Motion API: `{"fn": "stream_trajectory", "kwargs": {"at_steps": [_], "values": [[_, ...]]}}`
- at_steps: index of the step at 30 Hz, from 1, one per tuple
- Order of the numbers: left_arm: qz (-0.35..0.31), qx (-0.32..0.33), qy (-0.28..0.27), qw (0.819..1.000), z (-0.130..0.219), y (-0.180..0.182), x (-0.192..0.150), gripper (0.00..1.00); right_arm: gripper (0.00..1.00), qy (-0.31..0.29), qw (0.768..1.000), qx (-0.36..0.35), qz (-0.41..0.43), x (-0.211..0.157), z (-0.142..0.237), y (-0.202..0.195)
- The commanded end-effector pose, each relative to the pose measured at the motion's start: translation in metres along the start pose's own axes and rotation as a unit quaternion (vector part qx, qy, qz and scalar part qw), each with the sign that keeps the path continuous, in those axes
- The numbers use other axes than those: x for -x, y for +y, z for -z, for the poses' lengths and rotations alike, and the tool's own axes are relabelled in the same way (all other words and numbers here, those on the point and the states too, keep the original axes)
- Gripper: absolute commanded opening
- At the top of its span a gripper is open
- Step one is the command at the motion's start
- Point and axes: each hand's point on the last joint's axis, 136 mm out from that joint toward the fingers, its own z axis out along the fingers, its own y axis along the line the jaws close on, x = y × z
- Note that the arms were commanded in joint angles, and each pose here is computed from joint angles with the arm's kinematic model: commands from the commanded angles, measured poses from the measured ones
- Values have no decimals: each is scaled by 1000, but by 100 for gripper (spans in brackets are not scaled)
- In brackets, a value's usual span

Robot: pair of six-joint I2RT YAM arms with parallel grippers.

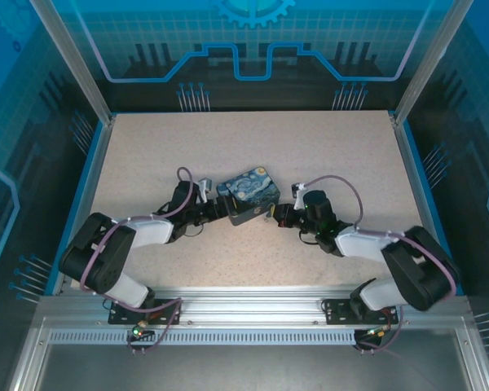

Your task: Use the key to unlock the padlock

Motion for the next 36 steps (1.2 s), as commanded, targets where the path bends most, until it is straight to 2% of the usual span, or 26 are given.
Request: {"fn": "stream_trajectory", "kwargs": {"at_steps": [1,7,12,17,22,26,36], "values": [[15,52,18,998,5,34,-8,76,0,26,998,-37,41,-6,19,-8],[6,40,11,999,10,28,8,78,0,128,986,-41,98,-26,54,9],[0,11,-6,1000,19,14,26,84,0,177,975,-72,110,-37,83,9],[-15,-8,-65,998,50,-4,47,85,0,234,966,-70,88,-61,93,7],[-42,12,-118,992,96,-17,58,90,0,299,948,-77,73,-84,84,3],[-67,33,-127,989,121,-21,55,92,0,345,932,-84,74,-96,67,0],[-77,37,-135,987,144,-22,43,93,0,359,930,-56,55,-105,2,0]]}}
